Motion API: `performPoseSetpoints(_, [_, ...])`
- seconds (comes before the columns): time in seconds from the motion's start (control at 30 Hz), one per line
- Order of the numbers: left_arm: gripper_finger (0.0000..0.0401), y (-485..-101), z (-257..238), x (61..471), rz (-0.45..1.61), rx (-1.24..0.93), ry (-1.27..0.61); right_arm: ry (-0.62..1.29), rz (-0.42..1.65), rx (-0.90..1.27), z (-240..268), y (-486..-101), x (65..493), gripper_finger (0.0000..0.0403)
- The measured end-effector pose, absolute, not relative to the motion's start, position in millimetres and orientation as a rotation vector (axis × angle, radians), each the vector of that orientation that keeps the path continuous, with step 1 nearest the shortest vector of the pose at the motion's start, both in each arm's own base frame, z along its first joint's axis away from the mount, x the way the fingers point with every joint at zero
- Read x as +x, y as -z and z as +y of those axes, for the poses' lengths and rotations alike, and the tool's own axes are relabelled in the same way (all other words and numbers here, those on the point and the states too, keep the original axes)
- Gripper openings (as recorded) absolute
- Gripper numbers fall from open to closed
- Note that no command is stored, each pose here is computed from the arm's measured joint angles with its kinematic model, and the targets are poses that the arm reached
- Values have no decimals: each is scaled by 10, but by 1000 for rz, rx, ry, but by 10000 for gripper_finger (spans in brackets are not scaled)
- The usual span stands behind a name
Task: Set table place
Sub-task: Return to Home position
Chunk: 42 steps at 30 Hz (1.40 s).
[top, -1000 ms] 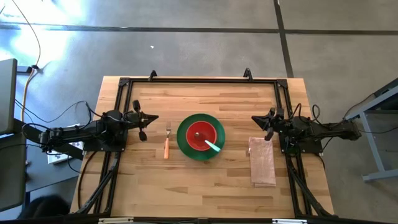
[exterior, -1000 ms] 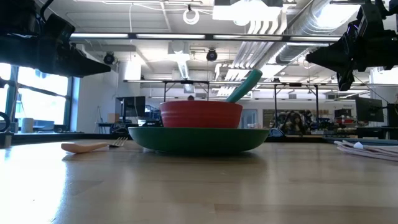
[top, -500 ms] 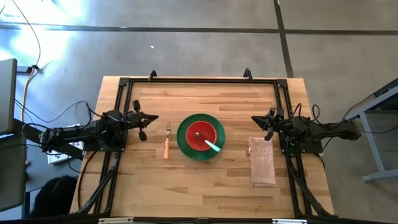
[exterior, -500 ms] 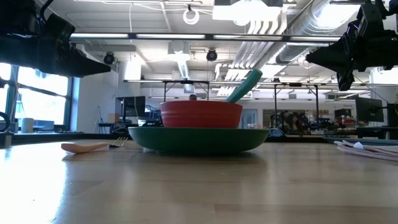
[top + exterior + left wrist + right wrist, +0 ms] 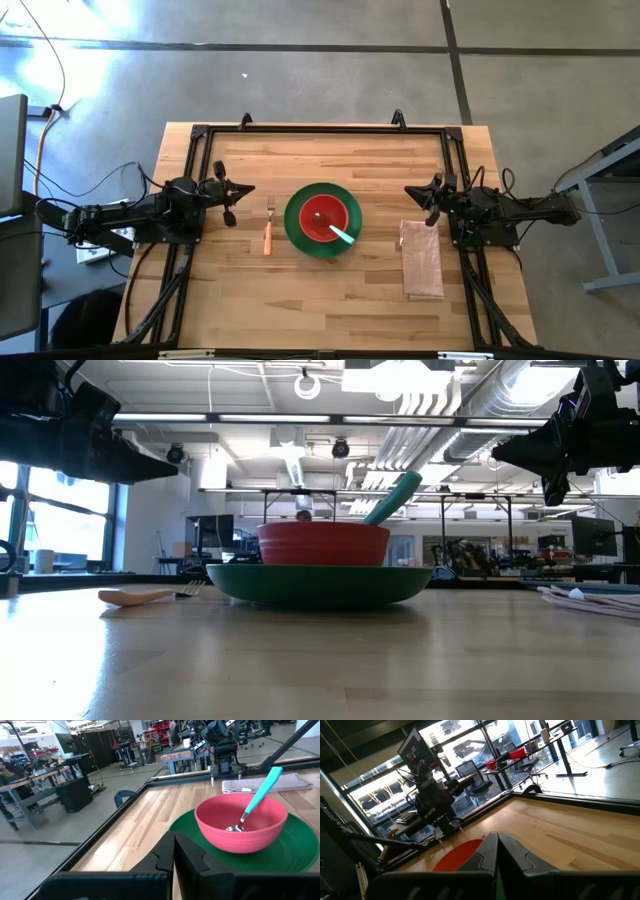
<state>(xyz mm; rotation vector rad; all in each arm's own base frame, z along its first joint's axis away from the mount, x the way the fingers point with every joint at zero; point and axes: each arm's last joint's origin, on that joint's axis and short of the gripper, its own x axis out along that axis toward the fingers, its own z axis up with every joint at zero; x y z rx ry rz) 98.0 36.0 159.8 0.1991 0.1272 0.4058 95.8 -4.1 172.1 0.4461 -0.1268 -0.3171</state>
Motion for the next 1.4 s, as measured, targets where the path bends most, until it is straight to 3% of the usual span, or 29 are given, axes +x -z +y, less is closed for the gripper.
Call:
performPoseSetpoints(1.07, [1, -1603, 384, 989, 125, 198, -416, 317, -126, 446, -41, -1721, 958, 0])
performPoseSetpoints(1.4, [1, -1289, 555, 1044, 479, 139, -544, 320, -119, 444, -41, -1715, 963, 0])
